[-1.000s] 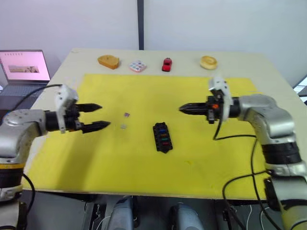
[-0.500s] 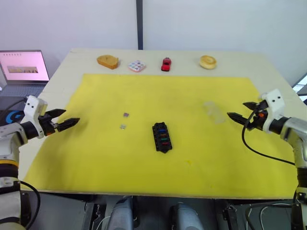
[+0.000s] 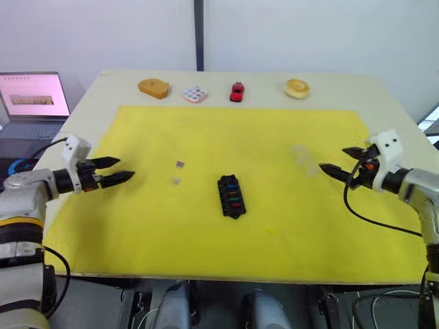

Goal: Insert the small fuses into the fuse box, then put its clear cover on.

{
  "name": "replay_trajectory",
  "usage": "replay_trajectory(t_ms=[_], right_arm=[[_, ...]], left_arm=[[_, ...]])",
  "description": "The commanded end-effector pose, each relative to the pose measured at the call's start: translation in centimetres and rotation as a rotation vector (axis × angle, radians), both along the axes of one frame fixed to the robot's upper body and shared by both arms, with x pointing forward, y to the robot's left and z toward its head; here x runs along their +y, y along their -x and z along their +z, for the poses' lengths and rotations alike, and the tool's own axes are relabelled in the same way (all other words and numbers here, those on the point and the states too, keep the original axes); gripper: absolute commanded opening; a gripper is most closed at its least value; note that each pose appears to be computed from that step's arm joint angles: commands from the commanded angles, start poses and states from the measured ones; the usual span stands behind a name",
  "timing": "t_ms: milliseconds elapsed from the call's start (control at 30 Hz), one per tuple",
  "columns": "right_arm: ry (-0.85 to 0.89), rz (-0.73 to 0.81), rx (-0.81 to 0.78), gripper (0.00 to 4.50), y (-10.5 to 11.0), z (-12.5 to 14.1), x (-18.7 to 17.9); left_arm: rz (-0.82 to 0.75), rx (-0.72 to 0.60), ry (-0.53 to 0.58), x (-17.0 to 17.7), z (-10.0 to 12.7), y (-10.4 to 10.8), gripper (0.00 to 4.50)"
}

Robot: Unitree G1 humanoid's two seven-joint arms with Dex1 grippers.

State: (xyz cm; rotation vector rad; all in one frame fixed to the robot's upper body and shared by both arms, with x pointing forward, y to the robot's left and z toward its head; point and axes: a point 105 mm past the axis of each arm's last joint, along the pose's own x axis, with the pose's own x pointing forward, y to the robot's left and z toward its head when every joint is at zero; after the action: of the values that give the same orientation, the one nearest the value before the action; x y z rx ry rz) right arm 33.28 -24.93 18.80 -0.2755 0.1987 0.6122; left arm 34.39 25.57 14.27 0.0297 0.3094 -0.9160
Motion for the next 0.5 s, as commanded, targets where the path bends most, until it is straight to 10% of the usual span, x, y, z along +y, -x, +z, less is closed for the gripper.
replay_trajectory(t_ms=[33, 500], right_arm=[[-0.001, 0.195, -0.032, 4.47, 1.1, 2.3, 4.5], [-0.01, 0.719, -0.01, 4.47, 7.3, 2.7, 19.0]], left_arm=[[-0.119, 0.035, 0.02, -2.5, 0.2, 0.8, 4.5], [-0.3, 0.215, 0.056, -7.9, -3.0, 1.7, 4.5]])
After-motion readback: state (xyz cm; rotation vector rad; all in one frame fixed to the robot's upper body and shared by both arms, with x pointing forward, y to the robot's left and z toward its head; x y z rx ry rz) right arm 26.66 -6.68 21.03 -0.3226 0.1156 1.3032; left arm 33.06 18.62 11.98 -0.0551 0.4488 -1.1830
